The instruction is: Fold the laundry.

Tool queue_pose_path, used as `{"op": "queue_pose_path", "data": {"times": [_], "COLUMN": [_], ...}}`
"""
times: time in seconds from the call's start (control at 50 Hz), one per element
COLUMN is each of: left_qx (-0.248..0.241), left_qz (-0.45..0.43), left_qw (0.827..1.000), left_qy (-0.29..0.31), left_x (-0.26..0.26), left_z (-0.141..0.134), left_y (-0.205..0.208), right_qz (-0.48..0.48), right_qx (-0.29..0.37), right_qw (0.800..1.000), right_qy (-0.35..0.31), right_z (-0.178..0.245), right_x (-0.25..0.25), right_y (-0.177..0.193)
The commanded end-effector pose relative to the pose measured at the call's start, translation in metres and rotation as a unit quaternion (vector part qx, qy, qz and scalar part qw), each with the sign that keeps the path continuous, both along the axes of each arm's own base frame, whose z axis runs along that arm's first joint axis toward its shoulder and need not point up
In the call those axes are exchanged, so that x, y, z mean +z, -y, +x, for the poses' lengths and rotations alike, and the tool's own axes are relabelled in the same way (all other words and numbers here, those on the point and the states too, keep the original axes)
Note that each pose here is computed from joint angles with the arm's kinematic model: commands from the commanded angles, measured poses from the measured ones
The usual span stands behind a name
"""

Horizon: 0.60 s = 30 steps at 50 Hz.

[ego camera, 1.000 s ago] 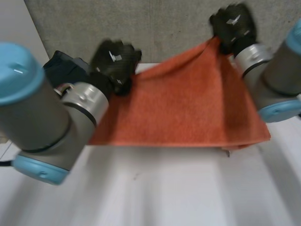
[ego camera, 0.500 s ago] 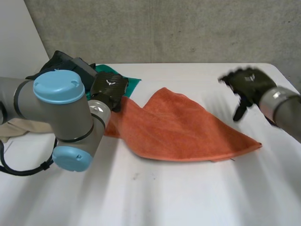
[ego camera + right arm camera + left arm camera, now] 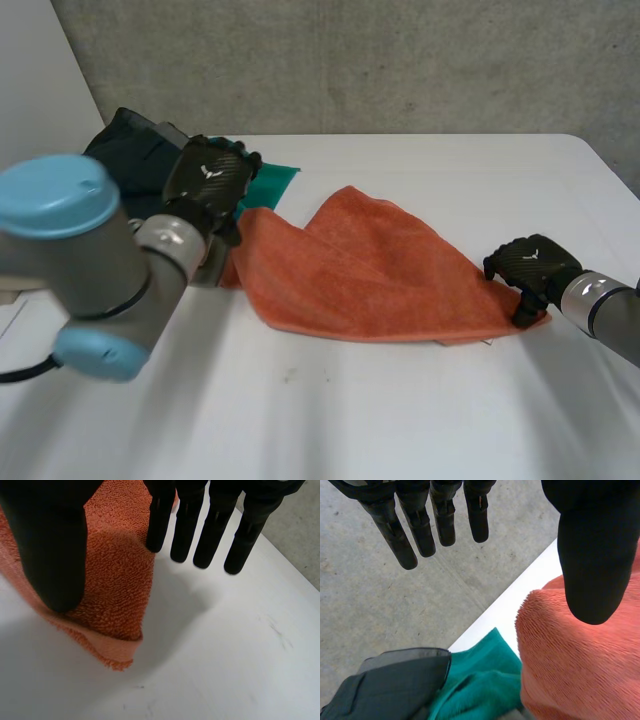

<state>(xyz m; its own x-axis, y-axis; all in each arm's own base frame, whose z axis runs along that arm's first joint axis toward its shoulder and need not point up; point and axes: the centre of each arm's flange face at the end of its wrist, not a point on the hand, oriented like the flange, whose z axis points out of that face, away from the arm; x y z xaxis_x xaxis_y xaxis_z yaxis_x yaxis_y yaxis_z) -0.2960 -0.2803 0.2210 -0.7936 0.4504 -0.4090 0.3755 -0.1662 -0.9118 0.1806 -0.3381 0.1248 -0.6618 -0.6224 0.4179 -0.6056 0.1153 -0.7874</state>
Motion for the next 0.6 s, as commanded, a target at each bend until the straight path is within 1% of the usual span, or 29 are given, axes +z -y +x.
{"op": "queue_pose_path", "data": {"times": [0.02,0.12,0.24,0.26,0.34,0.6], "left_qx": [0.002,-0.007,-0.030,-0.039,-0.049,-0.053], "left_qz": [0.041,0.080,0.105,0.117,0.116,0.107], "left_qw": [0.999,0.996,0.993,0.991,0.991,0.991], "left_qy": [0.023,0.042,0.050,0.056,0.053,0.052], "left_x": [-0.012,-0.036,-0.054,-0.065,-0.075,-0.112], "left_z": [0.031,0.036,0.031,0.028,0.019,-0.013], "left_y": [-0.053,-0.070,-0.069,-0.065,-0.048,0.007], "right_qz": [-0.005,-0.004,0.004,0.002,-0.005,-0.010], "right_qx": [-0.002,-0.004,-0.007,-0.006,-0.007,-0.009], "right_qw": [1.000,1.000,1.000,1.000,1.000,1.000], "right_qy": [0.002,0.005,0.007,0.007,0.007,0.008], "right_z": [-0.001,-0.001,-0.002,-0.002,-0.003,-0.003], "right_x": [-0.002,-0.001,0.001,0.003,0.011,0.021], "right_y": [0.003,0.002,-0.006,-0.008,-0.014,-0.025]}}
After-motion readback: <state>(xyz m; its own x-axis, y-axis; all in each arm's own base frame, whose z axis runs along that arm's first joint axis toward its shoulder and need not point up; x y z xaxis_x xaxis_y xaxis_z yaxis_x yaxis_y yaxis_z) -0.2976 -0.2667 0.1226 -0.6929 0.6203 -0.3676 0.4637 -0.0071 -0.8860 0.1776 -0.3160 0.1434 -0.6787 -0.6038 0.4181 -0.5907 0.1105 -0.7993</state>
